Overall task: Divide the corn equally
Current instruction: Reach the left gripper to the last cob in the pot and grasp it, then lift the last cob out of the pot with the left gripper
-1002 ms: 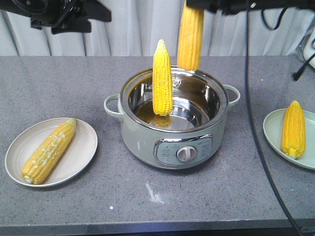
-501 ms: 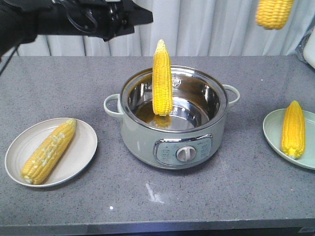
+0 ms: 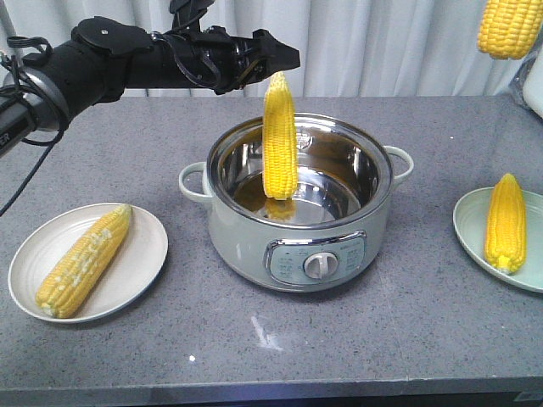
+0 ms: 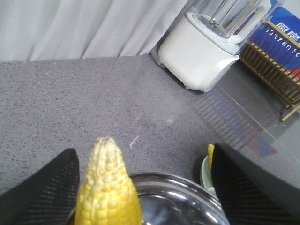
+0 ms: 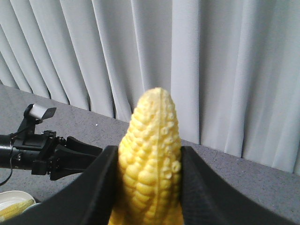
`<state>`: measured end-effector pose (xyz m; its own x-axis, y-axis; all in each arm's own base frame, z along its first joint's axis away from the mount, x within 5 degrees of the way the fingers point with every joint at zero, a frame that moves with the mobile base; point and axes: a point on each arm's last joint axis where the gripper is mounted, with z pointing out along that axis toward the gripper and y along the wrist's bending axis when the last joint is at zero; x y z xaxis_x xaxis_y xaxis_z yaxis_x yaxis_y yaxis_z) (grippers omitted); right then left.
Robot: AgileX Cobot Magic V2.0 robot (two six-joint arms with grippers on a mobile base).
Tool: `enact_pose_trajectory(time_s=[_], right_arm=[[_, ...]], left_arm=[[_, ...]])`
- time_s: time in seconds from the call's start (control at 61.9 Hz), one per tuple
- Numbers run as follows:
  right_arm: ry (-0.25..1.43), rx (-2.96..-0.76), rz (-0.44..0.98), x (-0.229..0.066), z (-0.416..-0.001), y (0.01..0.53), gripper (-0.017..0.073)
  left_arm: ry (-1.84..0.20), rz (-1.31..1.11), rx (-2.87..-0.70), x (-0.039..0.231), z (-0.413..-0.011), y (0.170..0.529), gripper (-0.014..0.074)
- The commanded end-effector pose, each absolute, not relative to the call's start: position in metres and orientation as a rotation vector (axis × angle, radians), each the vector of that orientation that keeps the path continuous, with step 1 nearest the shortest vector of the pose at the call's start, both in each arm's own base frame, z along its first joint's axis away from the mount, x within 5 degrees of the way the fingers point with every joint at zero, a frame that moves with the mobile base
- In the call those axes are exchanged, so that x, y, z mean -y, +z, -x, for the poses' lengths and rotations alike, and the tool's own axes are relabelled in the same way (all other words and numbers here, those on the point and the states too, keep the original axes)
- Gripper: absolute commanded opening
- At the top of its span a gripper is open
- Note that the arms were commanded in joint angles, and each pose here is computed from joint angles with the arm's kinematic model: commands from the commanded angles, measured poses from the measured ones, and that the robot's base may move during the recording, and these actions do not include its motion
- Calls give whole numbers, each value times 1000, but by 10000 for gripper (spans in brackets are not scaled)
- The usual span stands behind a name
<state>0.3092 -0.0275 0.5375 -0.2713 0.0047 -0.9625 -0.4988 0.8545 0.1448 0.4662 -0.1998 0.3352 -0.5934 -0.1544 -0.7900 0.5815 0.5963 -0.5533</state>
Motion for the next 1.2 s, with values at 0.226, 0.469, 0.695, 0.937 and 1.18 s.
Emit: enact_pose_trajectory(time_s=[0.226, 0.469, 0.695, 0.937, 1.18], right_arm=[[500, -1687, 363, 23, -292, 560, -2], [497, -1690, 364, 23, -292, 560, -2], [497, -1690, 365, 23, -292, 559, -2], [498, -1694, 365, 24, -294, 558, -2], [496, -1692, 363, 24, -295, 558, -2]], left_arm=[[-1060, -338, -1856, 198, -457, 370, 562], [-1062, -334, -1880, 200, -462, 359, 562], [-1070, -338, -1898, 202, -465, 351, 562], [-1080, -349, -1913, 204, -465, 346, 562], [-1081, -372, -1928, 212, -464, 341, 501]])
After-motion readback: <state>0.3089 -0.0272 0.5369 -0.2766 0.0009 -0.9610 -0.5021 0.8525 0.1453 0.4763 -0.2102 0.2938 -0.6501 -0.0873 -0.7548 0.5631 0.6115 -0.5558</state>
